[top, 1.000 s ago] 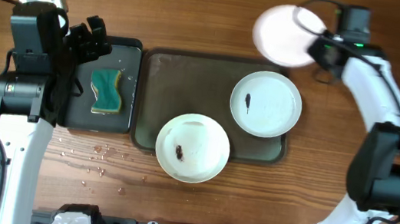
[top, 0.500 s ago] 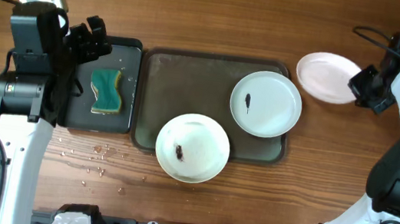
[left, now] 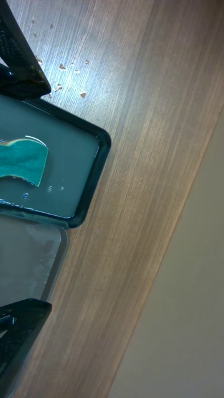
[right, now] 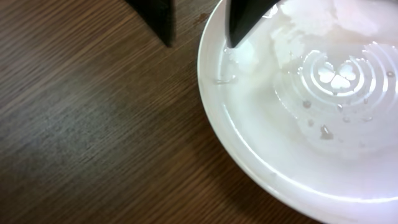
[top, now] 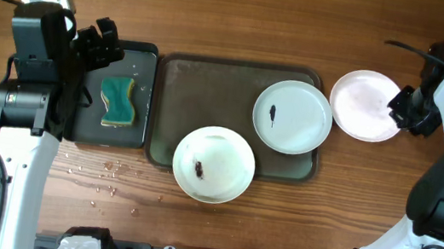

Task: Clean dirty plates on tray and stack at the side
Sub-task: 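Carry the plate with the right gripper to the table's right side and release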

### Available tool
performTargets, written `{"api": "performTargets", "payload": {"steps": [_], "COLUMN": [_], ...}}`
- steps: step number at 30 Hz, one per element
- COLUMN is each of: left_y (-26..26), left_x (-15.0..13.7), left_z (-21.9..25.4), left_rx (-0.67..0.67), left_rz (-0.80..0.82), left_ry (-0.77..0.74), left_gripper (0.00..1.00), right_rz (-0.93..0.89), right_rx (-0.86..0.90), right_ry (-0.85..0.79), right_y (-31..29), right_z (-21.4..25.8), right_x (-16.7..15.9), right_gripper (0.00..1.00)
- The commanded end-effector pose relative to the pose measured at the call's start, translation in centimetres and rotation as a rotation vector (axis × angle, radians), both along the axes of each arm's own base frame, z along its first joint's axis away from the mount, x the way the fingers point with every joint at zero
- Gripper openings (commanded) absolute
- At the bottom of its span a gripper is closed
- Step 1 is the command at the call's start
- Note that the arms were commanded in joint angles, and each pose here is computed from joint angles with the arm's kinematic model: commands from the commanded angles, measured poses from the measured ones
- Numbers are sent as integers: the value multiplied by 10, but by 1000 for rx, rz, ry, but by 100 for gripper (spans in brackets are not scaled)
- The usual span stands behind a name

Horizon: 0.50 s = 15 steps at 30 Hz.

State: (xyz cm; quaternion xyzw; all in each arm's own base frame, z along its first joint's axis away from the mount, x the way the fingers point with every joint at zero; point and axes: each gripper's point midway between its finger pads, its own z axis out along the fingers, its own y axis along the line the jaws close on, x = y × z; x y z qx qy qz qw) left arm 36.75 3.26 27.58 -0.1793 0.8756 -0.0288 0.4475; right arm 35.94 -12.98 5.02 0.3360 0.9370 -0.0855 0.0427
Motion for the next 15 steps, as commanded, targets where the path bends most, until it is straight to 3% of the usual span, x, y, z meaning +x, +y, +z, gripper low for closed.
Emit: {"api": "performTargets", "payload": {"steps": [1, 4, 10, 13, 15], "left_y": [3, 3, 3, 3, 3], "left_x": [-1, -1, -1, -1, -1], "left_z": [0, 0, 0, 0, 0], "left_rx": [8, 8, 8, 8, 8], "left_rz": [11, 11, 11, 11, 11], "left_ry": [1, 1, 1, 1, 1], "left_gripper": [100, 100, 100, 100, 100], "right_rz": [9, 128, 376, 395, 404], "right_rx": [-26, 98, 429, 489, 496], "right_ry": [-15, -34, -149, -156, -139], "right_y": [-2, 20, 83, 98, 104], "right_z": [11, 8, 16, 19, 18], "right_x": [1, 7, 21, 19, 16], "right_gripper": [51, 57, 57, 56, 49]}}
